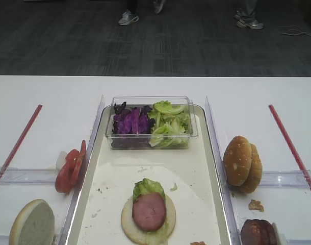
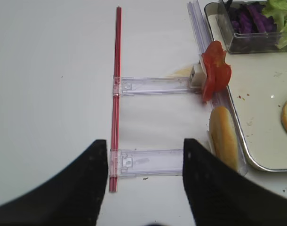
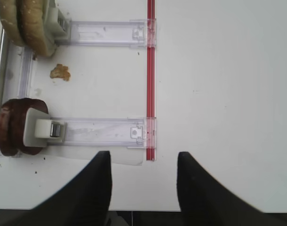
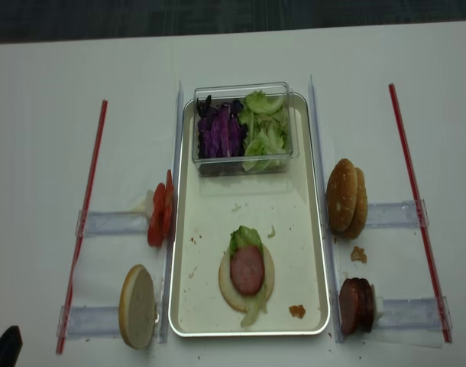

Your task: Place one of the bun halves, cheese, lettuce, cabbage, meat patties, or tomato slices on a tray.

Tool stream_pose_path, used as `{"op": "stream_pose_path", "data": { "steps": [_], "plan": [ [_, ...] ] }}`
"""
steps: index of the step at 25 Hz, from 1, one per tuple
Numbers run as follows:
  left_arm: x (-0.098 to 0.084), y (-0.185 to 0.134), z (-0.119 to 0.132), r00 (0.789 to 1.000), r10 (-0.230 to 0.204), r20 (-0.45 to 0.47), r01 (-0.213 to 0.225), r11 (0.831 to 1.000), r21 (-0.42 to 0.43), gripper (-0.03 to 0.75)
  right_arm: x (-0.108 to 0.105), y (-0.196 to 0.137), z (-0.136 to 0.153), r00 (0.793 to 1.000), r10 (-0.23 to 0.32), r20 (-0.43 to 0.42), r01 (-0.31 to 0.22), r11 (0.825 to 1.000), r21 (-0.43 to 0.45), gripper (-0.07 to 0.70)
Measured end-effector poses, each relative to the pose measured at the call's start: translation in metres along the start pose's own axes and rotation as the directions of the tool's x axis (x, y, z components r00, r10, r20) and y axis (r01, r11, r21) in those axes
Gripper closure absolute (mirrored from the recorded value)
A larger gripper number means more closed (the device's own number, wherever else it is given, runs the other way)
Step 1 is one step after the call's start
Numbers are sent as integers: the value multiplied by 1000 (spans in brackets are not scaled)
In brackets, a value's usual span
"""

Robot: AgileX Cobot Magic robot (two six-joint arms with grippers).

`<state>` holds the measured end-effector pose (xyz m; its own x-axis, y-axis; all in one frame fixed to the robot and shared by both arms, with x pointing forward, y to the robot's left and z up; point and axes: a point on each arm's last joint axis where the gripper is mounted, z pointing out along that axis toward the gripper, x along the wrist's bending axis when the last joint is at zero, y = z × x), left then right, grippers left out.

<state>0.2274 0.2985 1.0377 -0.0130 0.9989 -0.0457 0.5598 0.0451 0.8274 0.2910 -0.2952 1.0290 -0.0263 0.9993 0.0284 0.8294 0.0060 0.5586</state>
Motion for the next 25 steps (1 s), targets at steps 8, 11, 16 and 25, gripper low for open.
{"op": "stream_pose_path", "data": {
  "steps": [8, 11, 16, 25],
  "plan": [
    [0, 0, 0, 1000, 0, 0, 0, 1000, 0, 366, 2, -16, -18, 1000, -9, 6, 10, 987, -159, 280],
    [0, 0, 0, 1000, 0, 0, 0, 1000, 0, 366, 2, -23, -25, 1000, -13, 9, 14, 976, -219, 280],
    [0, 0, 0, 1000, 0, 0, 0, 1000, 0, 366, 3, -32, -31, 1000, -16, 12, 19, 958, -287, 280],
    [0, 0, 0, 1000, 0, 0, 0, 1000, 0, 366, 4, -45, -40, 1000, -21, 18, 27, 922, -387, 280]
  ]
}}
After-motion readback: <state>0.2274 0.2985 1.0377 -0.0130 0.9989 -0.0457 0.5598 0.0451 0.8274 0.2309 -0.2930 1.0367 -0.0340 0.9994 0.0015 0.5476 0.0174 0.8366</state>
